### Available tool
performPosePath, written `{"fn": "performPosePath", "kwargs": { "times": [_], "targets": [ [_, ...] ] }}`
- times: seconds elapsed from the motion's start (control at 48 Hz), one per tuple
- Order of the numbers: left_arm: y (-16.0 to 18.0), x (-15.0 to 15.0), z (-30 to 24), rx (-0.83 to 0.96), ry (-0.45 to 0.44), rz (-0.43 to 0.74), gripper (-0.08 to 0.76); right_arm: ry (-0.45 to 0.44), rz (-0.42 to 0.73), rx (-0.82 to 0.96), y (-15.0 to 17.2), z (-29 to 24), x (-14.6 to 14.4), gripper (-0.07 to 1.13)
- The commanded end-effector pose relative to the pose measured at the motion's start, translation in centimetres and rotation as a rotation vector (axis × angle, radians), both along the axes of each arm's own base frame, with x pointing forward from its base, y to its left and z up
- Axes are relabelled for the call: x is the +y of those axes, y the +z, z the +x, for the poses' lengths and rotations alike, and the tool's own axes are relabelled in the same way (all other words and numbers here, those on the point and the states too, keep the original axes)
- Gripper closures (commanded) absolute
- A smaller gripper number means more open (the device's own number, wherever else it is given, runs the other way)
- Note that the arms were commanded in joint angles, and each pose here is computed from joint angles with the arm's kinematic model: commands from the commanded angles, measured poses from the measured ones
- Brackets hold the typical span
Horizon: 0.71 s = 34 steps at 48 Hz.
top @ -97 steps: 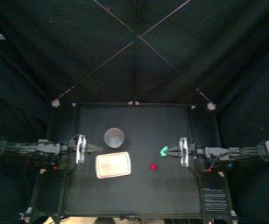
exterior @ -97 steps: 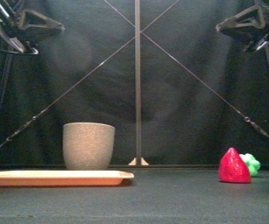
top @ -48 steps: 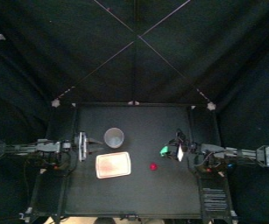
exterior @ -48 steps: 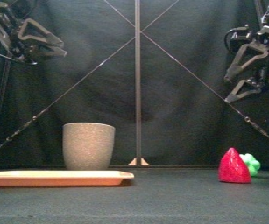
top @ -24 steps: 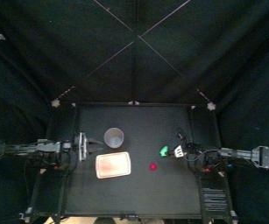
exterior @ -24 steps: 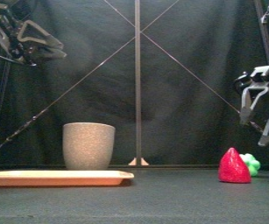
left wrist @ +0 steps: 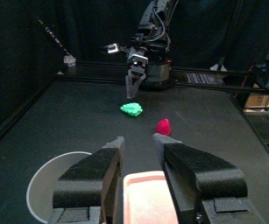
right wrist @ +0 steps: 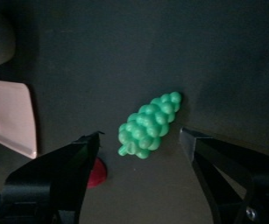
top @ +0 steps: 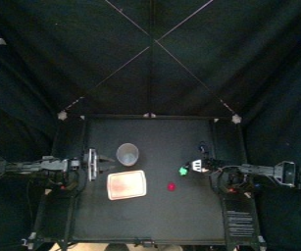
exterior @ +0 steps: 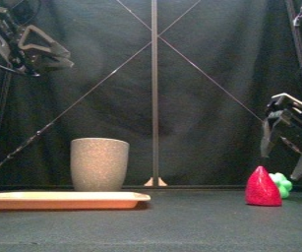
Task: Pick the green grapes then place it on the pink plate
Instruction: Pick the green grapes
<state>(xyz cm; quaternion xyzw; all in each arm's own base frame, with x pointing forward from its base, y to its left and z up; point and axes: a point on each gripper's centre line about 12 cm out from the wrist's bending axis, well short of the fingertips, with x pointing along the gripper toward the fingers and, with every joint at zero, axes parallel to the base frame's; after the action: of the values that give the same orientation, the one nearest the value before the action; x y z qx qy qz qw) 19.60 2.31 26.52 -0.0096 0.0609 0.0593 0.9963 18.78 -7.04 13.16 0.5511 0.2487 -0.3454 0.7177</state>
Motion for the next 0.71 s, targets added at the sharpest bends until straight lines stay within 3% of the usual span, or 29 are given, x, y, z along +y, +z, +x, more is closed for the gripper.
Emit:
{"fn": "performPosePath", "kwargs": {
  "times": [0.021, 0.542, 0.708],
  "targets": [
    [0.3, 0.1, 0.1, -0.01, 0.003, 0.003, -0.067, 0.007, 0.001, -0.003, 0.2, 0.9, -0.1, 0.02],
    [-0.1, 0.0, 0.1, -0.004, -0.001, -0.004, -0.067, 0.045, 0.043, 0.102, -2.5, 3.6, 0.2, 0.03],
    [-0.1, 0.0, 0.1, -0.004, -0.001, -0.004, -0.067, 0.066, 0.044, 0.103, -2.5, 3.8, 0.7, 0.08]
  ]
}}
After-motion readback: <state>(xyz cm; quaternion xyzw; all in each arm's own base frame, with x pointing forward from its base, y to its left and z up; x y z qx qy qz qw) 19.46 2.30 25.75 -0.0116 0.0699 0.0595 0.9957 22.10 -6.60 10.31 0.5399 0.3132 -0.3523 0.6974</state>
